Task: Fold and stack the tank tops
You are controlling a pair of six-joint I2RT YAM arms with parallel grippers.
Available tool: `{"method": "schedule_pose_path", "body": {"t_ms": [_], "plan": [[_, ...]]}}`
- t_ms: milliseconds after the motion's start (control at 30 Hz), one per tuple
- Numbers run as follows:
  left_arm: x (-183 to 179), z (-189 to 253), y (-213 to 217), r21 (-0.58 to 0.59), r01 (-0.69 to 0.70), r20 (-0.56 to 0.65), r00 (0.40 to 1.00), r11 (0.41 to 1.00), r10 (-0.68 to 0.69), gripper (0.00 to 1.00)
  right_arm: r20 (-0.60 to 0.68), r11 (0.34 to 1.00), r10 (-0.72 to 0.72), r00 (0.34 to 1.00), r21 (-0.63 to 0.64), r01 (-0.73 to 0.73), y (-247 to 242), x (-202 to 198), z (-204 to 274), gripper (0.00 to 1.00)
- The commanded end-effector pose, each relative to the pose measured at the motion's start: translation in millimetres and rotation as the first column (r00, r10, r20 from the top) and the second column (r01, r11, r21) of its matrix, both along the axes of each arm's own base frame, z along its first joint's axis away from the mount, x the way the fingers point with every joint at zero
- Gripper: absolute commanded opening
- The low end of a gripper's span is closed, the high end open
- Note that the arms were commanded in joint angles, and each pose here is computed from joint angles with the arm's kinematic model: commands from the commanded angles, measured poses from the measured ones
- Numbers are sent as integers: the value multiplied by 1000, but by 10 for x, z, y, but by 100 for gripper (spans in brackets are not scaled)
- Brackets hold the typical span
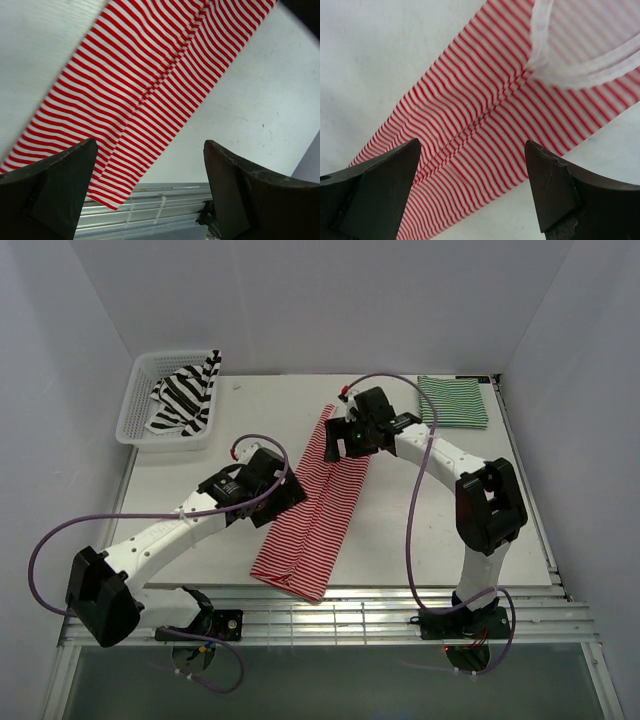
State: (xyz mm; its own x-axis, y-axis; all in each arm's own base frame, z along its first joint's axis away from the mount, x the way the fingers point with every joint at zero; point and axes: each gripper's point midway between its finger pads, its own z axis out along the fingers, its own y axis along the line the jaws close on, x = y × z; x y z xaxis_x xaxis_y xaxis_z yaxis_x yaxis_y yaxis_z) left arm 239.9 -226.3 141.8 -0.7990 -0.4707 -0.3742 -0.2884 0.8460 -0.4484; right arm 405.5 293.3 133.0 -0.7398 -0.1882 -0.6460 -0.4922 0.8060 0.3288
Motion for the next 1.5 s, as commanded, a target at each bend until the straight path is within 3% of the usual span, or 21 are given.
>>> {"method": "schedule_pose_path", "body": {"t_ms": [0,200,367,567,833,967,1100,1200,1333,1467], "plan": [[-102,-79,501,124,-77,9,997,989,76,98,-87,997,-36,996,-77,29,-10,-452,-329,90],[-222,-268,765,142,-113,-57,991,983,122,98,-184,994,-27,983,-108,7,36,-877,-683,90],[-207,-393,794,151,-117,-91,987,982,131,98,-232,986,-38,972,-166,-1,-10,-885,-1008,90],[-184,-504,765,150,-88,-128,986,985,108,98,-254,981,-71,965,-194,21,-193,-577,-1242,90],[-183,-650,562,83,40,-167,986,996,-26,98,-233,990,-37,972,-142,4,-354,153,-1350,90],[-168,-711,356,9,123,-183,976,992,-119,98,-141,992,21,990,-119,-38,-308,572,-1125,90],[-178,-785,234,-37,177,-199,963,984,-180,98,-65,990,120,991,-62,-124,-162,656,-717,90],[-187,-784,98,-103,225,-188,952,969,-241,98,11,983,185,983,-5,-185,-76,613,-281,90],[-236,-821,-31,-164,266,-187,937,950,-294,98,67,986,167,984,16,-169,-153,439,113,90],[-337,-944,-33,-141,279,-217,928,950,-304,98,1,998,55,999,41,-55,-361,14,108,90]]}}
